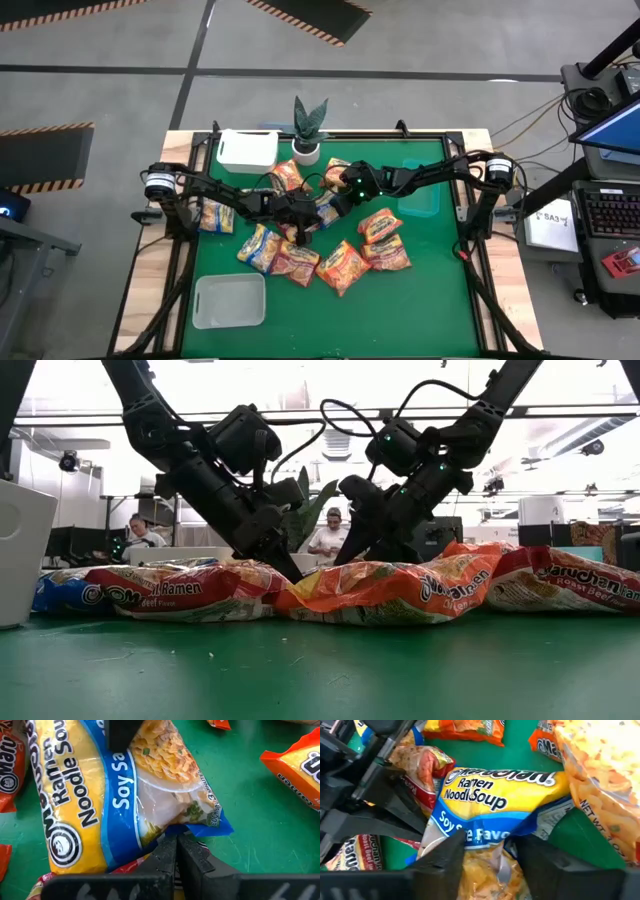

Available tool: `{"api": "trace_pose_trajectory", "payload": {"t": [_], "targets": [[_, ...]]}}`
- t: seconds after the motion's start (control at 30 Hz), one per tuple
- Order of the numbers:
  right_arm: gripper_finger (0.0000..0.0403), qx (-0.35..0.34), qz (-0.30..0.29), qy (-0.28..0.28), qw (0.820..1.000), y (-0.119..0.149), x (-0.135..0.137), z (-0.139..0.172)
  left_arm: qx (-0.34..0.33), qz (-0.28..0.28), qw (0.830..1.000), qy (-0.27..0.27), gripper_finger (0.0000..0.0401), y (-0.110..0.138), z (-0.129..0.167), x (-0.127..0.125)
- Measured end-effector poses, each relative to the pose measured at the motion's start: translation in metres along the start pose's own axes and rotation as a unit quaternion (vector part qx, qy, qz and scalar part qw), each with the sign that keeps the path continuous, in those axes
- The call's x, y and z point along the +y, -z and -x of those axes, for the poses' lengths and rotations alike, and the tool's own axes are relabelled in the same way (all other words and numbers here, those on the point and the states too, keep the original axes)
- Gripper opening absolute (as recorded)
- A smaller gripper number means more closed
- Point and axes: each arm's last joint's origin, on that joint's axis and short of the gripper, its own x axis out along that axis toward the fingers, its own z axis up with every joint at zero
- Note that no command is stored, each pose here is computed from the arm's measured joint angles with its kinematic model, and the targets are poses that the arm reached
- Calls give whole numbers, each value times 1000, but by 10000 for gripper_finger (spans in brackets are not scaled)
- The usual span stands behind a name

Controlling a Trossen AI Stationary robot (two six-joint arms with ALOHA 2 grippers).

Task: Sort Maruchan noodles
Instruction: Put the blue noodle pack into the blue bin

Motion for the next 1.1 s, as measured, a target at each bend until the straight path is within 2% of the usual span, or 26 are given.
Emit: {"api": "trace_pose_trajectory", "payload": {"t": [0.23,0.3,0.53,0.67,1.0,1.1], "targets": [[33,-14,27,-12,999,-6,7,10,-5,-1,1000,21,0,-5,7,-2],[15,-17,32,-16,999,-7,9,13,-14,-1,1000,28,0,-9,12,-3],[9,-27,66,-28,997,-9,19,26,-28,-14,999,32,0,-25,43,-4],[8,-24,123,-34,991,-7,31,40,-36,-30,998,32,0,-33,71,-3],[8,-28,210,-38,977,-5,56,105,-164,-85,982,33,0,-63,137,-4],[8,-21,234,-14,972,-5,59,128,-195,-96,976,32,0,-68,149,-4]]}}
